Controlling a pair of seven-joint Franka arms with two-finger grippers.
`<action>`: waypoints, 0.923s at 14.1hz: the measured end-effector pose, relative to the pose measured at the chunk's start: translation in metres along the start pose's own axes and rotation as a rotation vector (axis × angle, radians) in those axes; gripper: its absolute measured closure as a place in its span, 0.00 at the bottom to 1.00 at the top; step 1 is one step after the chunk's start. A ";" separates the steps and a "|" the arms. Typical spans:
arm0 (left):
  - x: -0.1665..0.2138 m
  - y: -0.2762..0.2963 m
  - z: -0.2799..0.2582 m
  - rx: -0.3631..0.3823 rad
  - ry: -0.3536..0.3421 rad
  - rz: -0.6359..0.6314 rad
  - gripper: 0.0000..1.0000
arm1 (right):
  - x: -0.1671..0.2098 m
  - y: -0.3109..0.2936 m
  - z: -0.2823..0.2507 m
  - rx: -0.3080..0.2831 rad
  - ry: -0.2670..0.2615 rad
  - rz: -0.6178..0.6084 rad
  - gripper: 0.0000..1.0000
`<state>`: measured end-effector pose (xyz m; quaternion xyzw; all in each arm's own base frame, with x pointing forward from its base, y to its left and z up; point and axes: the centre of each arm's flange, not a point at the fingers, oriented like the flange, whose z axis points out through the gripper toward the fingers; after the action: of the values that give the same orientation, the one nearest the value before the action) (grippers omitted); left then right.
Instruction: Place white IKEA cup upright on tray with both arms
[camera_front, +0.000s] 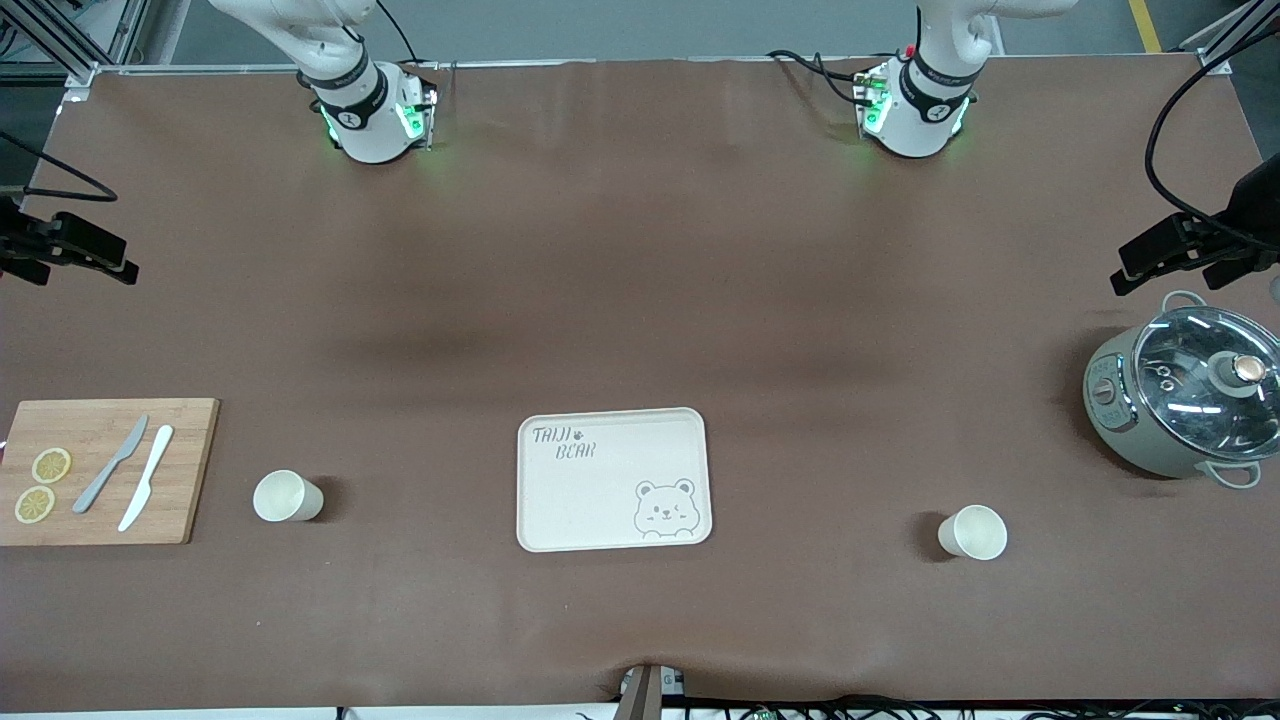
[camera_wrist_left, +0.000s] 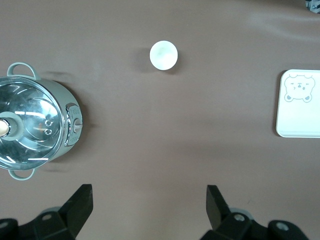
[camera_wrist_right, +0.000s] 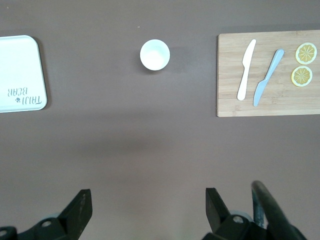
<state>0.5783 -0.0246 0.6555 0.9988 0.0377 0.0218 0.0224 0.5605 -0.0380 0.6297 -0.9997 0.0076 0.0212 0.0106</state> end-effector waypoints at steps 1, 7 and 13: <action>0.000 0.001 0.000 0.000 0.000 0.001 0.00 | 0.000 0.000 0.000 0.000 0.000 0.000 0.00; 0.000 -0.001 0.001 0.013 -0.006 0.000 0.00 | 0.000 0.000 0.001 0.000 -0.005 0.000 0.00; 0.024 -0.009 0.062 0.042 -0.111 -0.021 0.00 | 0.001 0.001 0.004 0.001 -0.012 0.002 0.00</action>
<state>0.6048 -0.0164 0.5940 0.9983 0.0476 -0.0345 0.0036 0.5613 -0.0392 0.6259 -0.9995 0.0085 0.0270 0.0111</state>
